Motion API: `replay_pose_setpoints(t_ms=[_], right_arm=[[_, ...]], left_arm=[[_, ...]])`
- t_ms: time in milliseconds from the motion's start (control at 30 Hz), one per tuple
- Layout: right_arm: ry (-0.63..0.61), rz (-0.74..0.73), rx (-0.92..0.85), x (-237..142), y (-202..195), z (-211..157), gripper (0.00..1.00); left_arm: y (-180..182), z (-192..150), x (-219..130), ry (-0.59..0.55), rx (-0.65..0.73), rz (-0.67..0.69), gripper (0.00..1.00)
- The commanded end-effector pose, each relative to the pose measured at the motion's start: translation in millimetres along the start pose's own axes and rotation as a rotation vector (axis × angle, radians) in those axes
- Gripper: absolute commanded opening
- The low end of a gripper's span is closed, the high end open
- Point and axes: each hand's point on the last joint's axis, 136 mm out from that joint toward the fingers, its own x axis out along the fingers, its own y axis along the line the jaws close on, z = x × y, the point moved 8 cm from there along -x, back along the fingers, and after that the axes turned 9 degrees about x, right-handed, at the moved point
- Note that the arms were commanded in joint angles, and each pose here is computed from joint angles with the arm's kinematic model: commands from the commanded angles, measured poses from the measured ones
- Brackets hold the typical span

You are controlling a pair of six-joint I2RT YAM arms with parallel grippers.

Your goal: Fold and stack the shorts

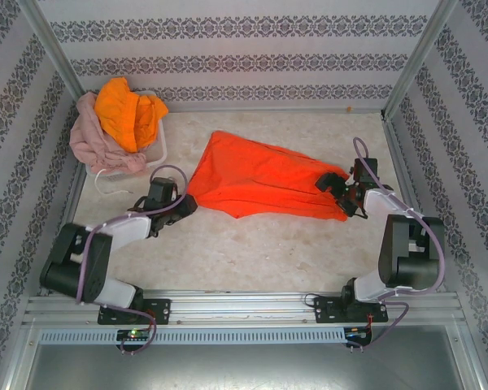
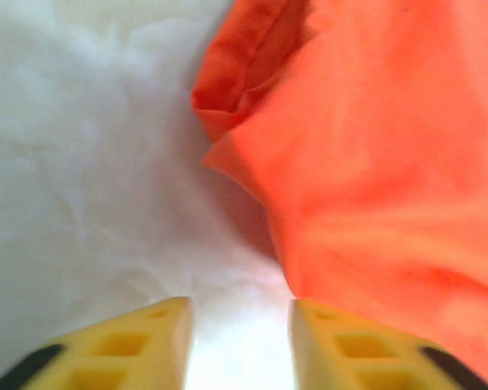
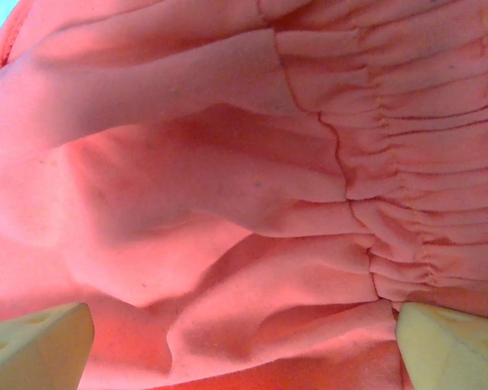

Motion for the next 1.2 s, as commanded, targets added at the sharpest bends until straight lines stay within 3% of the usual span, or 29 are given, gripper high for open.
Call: replay_pose_setpoints(t_ms=[0, 67, 167, 333, 533, 867, 1167], right_arm=[[-0.005, 0.030, -0.049, -18.8, 12.1, 1.5, 0.96], [-0.013, 0.076, -0.083, -28.5, 26.3, -2.0, 0.96], [-0.021, 0.129, -0.152, -39.7, 51.6, -13.2, 0.96], [0.025, 0.204, -0.217, -40.2, 89.2, -38.9, 0.96], [0.116, 0.185, -0.271, -14.7, 106.7, -65.9, 0.98], [0.183, 0.030, -0.262, 28.7, 72.3, -71.4, 0.98], [0.227, -0.015, -0.249, 44.3, 53.7, -68.7, 0.98]], left_arm=[[-20.2, 32.6, -39.1, -0.156, 0.091, -0.003, 0.56], [-31.5, 46.4, -54.9, -0.192, 0.148, -0.015, 0.70], [-54.4, 66.1, -62.5, -0.211, 0.200, -0.116, 0.80], [-95.0, 90.0, -36.6, -0.178, 0.170, -0.352, 0.86], [-121.0, 86.7, 19.7, -0.103, 0.153, -0.429, 0.89], [-75.0, 55.8, 88.8, -0.076, 0.112, -0.248, 0.89], [-14.0, 18.9, 81.8, -0.074, 0.001, -0.120, 0.90]])
